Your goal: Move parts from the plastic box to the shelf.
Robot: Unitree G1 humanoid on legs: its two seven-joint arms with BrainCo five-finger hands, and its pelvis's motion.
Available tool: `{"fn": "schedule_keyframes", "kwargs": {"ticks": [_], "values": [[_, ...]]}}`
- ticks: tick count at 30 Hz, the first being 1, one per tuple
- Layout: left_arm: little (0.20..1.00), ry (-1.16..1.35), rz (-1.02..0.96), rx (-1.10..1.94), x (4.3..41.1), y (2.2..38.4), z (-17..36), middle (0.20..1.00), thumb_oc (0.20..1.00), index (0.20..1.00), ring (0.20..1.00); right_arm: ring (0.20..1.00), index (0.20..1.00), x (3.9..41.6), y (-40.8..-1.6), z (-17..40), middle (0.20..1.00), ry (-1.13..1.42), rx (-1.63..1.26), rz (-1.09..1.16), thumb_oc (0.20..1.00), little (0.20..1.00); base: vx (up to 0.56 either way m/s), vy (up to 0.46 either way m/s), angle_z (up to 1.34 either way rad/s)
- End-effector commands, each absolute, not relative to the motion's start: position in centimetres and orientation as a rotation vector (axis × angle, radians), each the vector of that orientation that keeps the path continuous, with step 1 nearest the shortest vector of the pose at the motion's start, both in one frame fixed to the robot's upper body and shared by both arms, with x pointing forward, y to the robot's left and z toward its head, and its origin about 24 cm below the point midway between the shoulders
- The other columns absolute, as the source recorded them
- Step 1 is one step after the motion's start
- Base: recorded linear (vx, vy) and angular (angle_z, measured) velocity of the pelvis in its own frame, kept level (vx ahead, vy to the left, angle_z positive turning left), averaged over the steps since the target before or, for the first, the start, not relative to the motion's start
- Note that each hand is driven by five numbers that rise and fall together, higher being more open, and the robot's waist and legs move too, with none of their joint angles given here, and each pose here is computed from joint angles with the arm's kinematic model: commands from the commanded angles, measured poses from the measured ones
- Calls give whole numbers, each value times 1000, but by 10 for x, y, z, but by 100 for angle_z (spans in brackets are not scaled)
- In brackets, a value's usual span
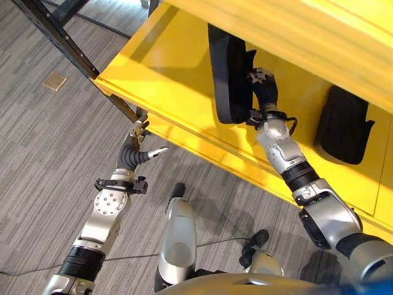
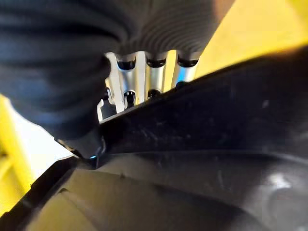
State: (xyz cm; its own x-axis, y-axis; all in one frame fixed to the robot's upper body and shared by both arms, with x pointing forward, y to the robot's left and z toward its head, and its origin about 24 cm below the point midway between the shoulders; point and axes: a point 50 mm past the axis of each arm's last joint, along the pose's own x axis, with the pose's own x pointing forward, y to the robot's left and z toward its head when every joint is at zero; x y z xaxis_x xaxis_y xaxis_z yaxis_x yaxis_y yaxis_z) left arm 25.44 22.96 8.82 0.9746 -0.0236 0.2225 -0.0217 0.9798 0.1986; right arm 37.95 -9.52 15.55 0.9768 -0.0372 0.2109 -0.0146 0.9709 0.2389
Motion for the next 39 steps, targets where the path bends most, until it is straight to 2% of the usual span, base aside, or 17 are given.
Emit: {"fn": "schedule_keyframes", "kwargs": {"ticks": [1,15,29,39], "values": [[1000,-342,-40,199,252,219,110,1000,1000,1000,1000,200,200,384,-92,193,200,-332,367,-15,200,200,0,0,0],[1000,-375,-27,193,256,213,116,1000,1000,1000,1000,200,200,394,-92,157,200,-142,457,-145,200,200,-3,1,1],[1000,-364,-19,186,255,211,111,1000,1000,1000,1000,200,200,389,-146,128,200,-93,402,-393,200,200,-3,1,-1],[1000,-338,-6,187,252,215,105,1000,1000,1000,1000,200,200,379,-169,112,200,-91,405,-473,200,200,0,0,0]]}}
